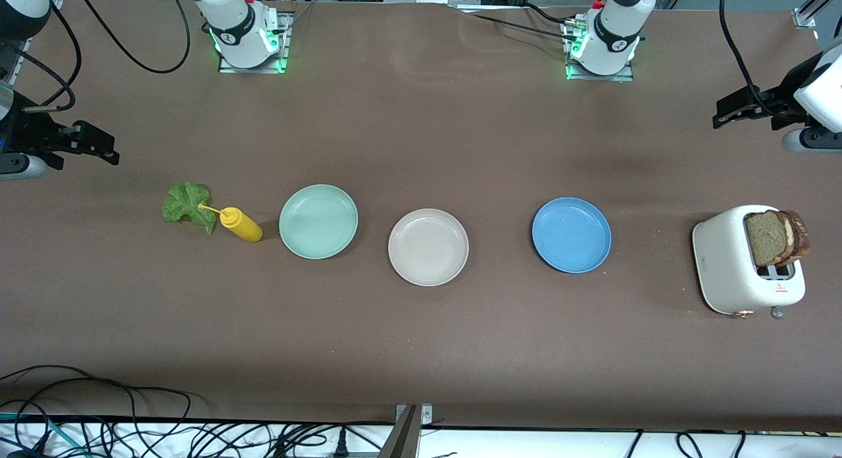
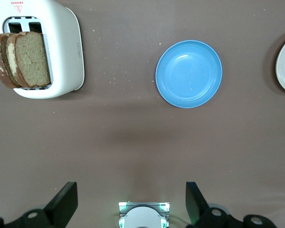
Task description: Make sandwich on beige plate with both arms
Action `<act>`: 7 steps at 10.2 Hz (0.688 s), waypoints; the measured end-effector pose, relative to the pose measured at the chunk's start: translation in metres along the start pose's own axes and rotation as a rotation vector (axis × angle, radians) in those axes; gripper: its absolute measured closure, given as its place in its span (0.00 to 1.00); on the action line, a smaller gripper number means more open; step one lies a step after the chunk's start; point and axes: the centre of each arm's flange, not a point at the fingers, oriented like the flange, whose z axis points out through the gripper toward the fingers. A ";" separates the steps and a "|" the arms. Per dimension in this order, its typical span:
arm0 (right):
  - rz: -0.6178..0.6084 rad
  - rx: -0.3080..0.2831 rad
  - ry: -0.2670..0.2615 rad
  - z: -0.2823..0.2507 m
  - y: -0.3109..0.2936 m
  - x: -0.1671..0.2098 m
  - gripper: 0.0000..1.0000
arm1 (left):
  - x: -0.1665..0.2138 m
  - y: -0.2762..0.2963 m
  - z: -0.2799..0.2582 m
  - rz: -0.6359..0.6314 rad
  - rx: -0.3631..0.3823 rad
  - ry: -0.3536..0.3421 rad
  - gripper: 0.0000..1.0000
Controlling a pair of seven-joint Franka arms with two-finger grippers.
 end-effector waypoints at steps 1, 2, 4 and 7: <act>0.000 0.001 -0.006 0.000 0.000 -0.001 0.00 | 0.000 0.000 0.000 0.001 0.000 0.000 0.00; -0.001 0.003 -0.017 0.000 0.000 -0.002 0.00 | 0.000 0.000 0.000 0.001 0.000 0.000 0.00; -0.001 0.005 -0.033 -0.002 -0.001 -0.004 0.00 | 0.000 0.002 0.000 0.003 0.001 0.000 0.00; -0.009 0.006 -0.038 -0.007 -0.005 -0.005 0.00 | 0.000 0.005 0.000 0.010 0.002 0.000 0.00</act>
